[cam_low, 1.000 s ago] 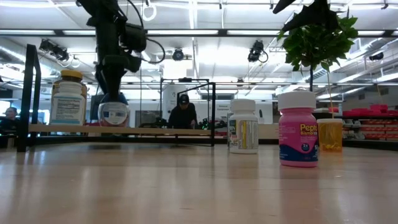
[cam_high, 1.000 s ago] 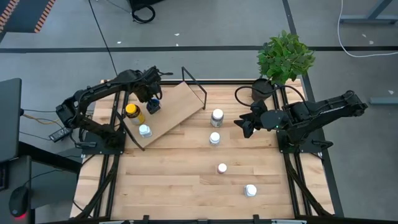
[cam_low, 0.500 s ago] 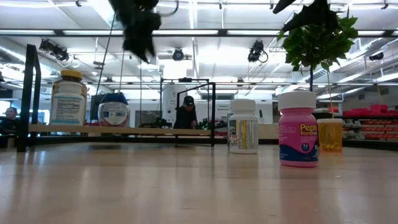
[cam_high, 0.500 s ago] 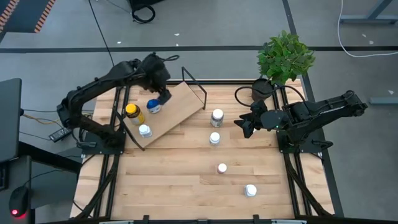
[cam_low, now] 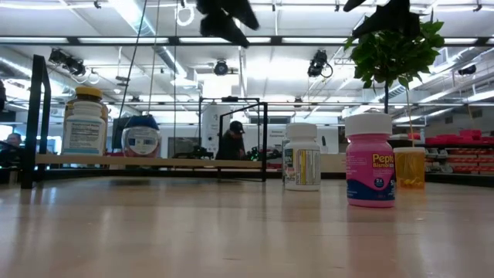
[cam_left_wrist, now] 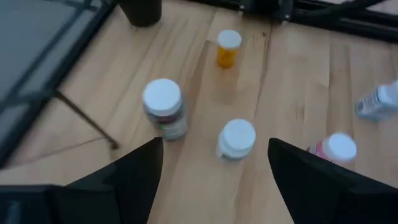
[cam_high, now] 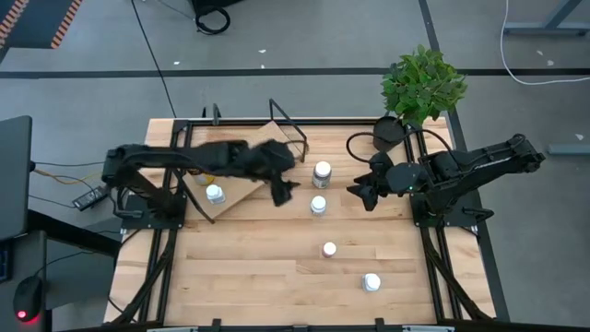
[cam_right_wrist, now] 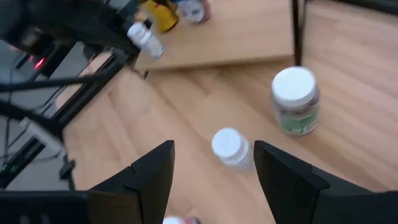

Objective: Pick and place medicine bottles onto shelf by color
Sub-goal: Put the yellow medicine bottle on the shelf

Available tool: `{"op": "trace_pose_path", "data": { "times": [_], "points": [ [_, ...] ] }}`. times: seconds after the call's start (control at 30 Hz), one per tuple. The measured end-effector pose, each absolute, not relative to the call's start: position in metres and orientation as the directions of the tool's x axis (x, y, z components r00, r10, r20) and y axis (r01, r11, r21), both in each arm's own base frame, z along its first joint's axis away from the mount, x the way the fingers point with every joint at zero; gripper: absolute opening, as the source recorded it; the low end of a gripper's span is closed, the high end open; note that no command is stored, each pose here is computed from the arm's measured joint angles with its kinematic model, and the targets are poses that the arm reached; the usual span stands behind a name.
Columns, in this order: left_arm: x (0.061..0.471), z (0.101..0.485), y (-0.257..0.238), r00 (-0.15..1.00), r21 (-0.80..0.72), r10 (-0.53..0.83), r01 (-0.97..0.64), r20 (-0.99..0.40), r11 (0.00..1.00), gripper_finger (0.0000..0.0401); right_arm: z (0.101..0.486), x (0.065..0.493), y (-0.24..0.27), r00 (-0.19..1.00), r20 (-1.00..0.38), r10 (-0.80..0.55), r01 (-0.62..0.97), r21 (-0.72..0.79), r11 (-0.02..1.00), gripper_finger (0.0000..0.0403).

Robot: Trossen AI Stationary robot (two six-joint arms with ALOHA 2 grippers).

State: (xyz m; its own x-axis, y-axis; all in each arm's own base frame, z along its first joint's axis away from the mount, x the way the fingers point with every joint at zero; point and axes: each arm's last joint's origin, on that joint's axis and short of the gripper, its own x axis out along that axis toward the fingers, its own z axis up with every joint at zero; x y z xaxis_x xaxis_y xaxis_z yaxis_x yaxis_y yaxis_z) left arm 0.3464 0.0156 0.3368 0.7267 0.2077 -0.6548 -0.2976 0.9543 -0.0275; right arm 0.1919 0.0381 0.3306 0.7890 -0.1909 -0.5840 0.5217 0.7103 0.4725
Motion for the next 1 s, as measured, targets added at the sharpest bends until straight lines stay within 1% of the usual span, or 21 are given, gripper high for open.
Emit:
{"op": "trace_pose_path", "data": {
  "times": [0.07, 0.17, 0.43, 0.53, 0.63, 0.87, 1.0],
  "points": [
    [0.360, 0.321, 0.013, 0.711, -0.070, 0.203, -0.335, -0.673, 0.939, 0.0293, 0.331, 0.190, 0.039, 0.794, -0.588, -0.155, 0.499, 0.485, 0.718, 0.0228],
    [0.377, 0.299, 0.009, 0.691, -0.085, 0.196, -0.351, -0.696, 0.933, 0.0293, 0.333, 0.187, 0.040, 0.802, -0.588, -0.107, 0.469, 0.508, 0.722, 0.0228],
    [0.415, 0.262, -0.018, 0.751, -0.084, 0.144, -0.257, -0.644, 0.963, 0.0293, 0.340, 0.176, 0.050, 0.826, -0.562, -0.038, 0.397, 0.533, 0.747, 0.0228],
    [0.420, 0.249, -0.024, 0.732, -0.057, 0.135, -0.231, -0.668, 0.971, 0.0297, 0.340, 0.174, 0.053, 0.827, -0.562, -0.022, 0.383, 0.534, 0.754, 0.0228],
    [0.422, 0.237, -0.023, 0.698, -0.053, 0.140, -0.248, -0.703, 0.967, 0.0309, 0.340, 0.173, 0.054, 0.828, -0.560, -0.027, 0.390, 0.541, 0.745, 0.0228],
    [0.429, 0.219, -0.015, 0.673, -0.052, 0.154, -0.277, -0.723, 0.960, 0.0341, 0.340, 0.173, 0.055, 0.831, -0.553, -0.059, 0.417, 0.551, 0.723, 0.0228],
    [0.431, 0.212, -0.015, 0.661, -0.049, 0.150, -0.274, -0.735, 0.961, 0.0345, 0.340, 0.173, 0.055, 0.832, -0.552, -0.059, 0.422, 0.559, 0.714, 0.0228]
  ]
}}
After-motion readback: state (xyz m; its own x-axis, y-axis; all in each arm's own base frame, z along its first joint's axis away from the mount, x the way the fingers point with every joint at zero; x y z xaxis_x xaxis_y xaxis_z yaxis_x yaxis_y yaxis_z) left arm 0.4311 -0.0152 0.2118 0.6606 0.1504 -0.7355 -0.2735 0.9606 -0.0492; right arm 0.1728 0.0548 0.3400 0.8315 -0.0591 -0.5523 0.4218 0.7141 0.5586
